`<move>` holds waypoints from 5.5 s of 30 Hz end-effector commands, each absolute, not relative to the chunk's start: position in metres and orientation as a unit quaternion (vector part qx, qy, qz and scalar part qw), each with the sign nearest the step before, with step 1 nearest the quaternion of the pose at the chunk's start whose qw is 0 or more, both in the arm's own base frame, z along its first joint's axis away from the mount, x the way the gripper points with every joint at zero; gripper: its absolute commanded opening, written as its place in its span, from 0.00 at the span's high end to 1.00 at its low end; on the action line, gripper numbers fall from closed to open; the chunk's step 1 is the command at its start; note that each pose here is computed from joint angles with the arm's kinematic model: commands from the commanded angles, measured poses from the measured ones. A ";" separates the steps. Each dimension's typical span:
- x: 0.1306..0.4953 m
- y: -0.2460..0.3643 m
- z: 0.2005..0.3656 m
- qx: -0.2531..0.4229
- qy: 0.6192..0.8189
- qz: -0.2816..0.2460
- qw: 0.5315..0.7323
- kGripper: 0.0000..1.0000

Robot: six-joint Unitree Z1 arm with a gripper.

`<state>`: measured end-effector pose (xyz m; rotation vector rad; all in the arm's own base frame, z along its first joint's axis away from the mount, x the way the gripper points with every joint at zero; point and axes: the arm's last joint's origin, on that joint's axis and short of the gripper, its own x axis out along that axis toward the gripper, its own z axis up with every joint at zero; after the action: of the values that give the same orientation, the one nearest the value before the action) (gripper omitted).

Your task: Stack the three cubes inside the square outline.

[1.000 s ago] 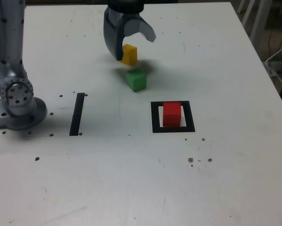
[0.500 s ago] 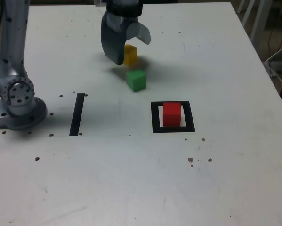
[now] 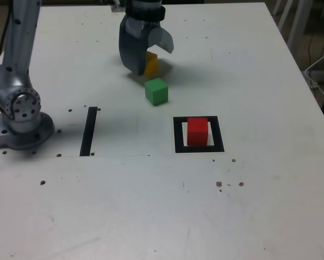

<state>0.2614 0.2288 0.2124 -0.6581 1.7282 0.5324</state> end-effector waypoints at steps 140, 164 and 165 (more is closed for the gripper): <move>0.373 -0.033 0.242 0.030 0.771 -0.058 0.633 0.01; 0.311 0.017 0.296 0.006 0.733 0.034 0.679 0.00; 0.307 0.023 0.294 -0.002 0.735 0.039 0.676 0.00</move>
<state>0.3140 0.0152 0.2934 0.0190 1.6518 0.0689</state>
